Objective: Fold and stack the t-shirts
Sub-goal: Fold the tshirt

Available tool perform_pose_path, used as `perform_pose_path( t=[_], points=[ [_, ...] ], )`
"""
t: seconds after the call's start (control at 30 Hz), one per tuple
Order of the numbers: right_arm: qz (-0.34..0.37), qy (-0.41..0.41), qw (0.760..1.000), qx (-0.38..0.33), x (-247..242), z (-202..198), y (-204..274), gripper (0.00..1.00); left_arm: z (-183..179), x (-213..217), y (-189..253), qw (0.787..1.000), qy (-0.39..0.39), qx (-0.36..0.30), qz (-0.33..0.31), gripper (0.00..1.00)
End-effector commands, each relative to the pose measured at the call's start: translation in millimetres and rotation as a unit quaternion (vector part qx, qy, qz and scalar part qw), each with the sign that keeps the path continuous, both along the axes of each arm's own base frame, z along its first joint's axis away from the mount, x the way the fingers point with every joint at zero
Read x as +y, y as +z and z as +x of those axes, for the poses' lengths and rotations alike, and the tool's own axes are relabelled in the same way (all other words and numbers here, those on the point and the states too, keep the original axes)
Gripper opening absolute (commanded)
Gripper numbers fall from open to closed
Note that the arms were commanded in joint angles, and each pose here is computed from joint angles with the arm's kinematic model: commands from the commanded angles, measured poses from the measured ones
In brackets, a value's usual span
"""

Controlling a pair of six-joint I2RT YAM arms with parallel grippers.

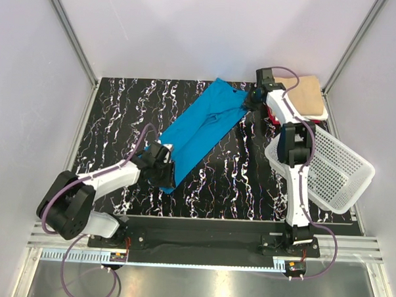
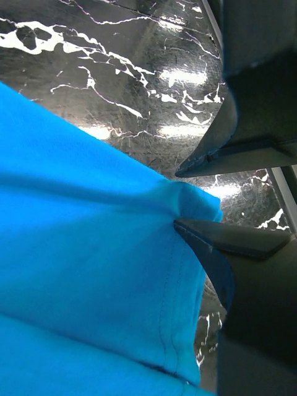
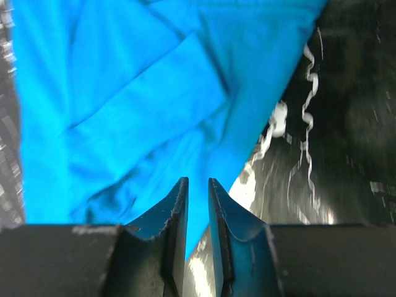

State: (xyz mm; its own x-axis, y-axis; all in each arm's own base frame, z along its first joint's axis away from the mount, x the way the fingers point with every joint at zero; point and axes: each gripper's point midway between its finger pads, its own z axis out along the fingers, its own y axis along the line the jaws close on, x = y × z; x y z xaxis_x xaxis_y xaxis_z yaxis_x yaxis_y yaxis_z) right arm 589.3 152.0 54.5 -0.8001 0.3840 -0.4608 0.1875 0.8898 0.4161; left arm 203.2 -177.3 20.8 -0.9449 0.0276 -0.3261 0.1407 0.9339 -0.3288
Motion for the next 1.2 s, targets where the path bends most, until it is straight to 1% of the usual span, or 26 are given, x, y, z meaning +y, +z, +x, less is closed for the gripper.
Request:
perform_pose_path(
  t=[0.0,0.03,0.07,0.1,0.13,0.23,0.27,0.33,0.4,0.43,0.5,0.53,0.57,0.67,0.73,0.8,0.83,0.87,0.9,0.93,1.0,1.03,1.07,1.1,1.13,1.17],
  points=[
    [0.023,0.011,0.999,-0.047,7,-14,71,0.26,-13,7,-15,1.0,0.008,0.006,0.015,0.4],
    [0.026,0.009,0.999,-0.045,7,-19,71,0.26,-17,6,-17,1.0,0.016,0.009,0.016,0.4],
    [0.04,0.01,0.997,-0.064,12,-20,88,0.26,-23,3,-19,1.0,0.01,0.007,0.015,0.4],
    [0.044,0.008,0.998,-0.045,12,-31,72,0.25,-25,2,-18,1.0,0.01,0.005,0.015,0.4],
    [0.05,0.007,0.997,-0.062,13,-31,83,0.25,-28,0,-18,1.0,0.015,0.005,0.014,0.4],
    [0.054,-0.004,0.997,-0.054,12,-41,68,0.26,-38,-12,-13,1.0,0.014,0.005,0.001,0.4],
    [0.06,-0.003,0.996,-0.069,13,-36,70,0.27,-42,-21,-10,1.0,0.003,-0.001,-0.01,0.4],
    [0.061,-0.001,0.996,-0.071,14,-35,57,0.29,-47,-37,-3,0.999,0.007,-0.002,-0.033,0.4],
    [0.063,-0.003,0.994,-0.087,16,-22,58,0.29,-53,-64,7,0.997,-0.016,-0.015,-0.07,0.41],
    [0.059,-0.003,0.995,-0.079,16,-18,45,0.29,-57,-74,10,0.996,-0.02,-0.008,-0.084,0.41],
    [0.063,-0.002,0.994,-0.087,19,-7,46,0.28,-59,-100,22,0.993,-0.045,-0.012,-0.106,0.41],
    [0.064,-0.002,0.995,-0.079,20,-4,35,0.27,-61,-109,25,0.992,-0.057,-0.013,-0.11,0.41],
    [0.068,-0.003,0.995,-0.077,22,-1,31,0.27,-61,-125,32,0.991,-0.075,-0.017,-0.114,0.41],
    [0.07,-0.013,0.995,-0.075,22,8,22,0.27,-60,-148,40,0.987,-0.109,-0.016,-0.116,0.41],
    [0.063,-0.02,0.995,-0.074,20,13,14,0.26,-56,-151,46,0.987,-0.119,-0.023,-0.108,0.42],
    [0.061,-0.027,0.995,-0.077,19,19,13,0.26,-43,-161,71,0.984,-0.126,-0.051,-0.113,0.43],
    [0.06,-0.03,0.995,-0.069,19,19,3,0.26,-40,-155,73,0.985,-0.135,-0.06,-0.092,0.45],
    [0.062,-0.032,0.995,-0.068,21,20,3,0.25,-31,-159,89,0.984,-0.135,-0.075,-0.094,0.45],
    [0.063,-0.034,0.995,-0.066,21,21,1,0.25,-27,-154,91,0.984,-0.136,-0.078,-0.083,0.46],
    [0.065,-0.034,0.996,-0.055,23,20,-9,0.24,-24,-142,89,0.986,-0.139,-0.078,-0.058,0.46],
    [0.069,-0.026,0.995,-0.06,31,24,-8,0.23,-6,-119,93,0.988,-0.12,-0.086,-0.04,0.46],
    [0.067,-0.02,0.996,-0.05,34,22,-19,0.22,-1,-101,89,0.991,-0.102,-0.081,-0.018,0.46],
    [0.065,-0.013,0.996,-0.06,37,29,-12,0.22,14,-74,88,0.994,-0.062,-0.084,-0.006,0.46],
    [0.062,-0.01,0.996,-0.059,40,30,-14,0.22,22,-60,86,0.995,-0.043,-0.086,-0.001,0.46],
    [0.058,-0.003,0.998,-0.04,48,25,-30,0.22,27,-47,85,0.996,-0.027,-0.085,0.0,0.46],
    [0.062,0.003,0.997,-0.054,53,33,-18,0.22,36,-23,81,0.997,0.007,-0.082,0.003,0.46]
  ],
)
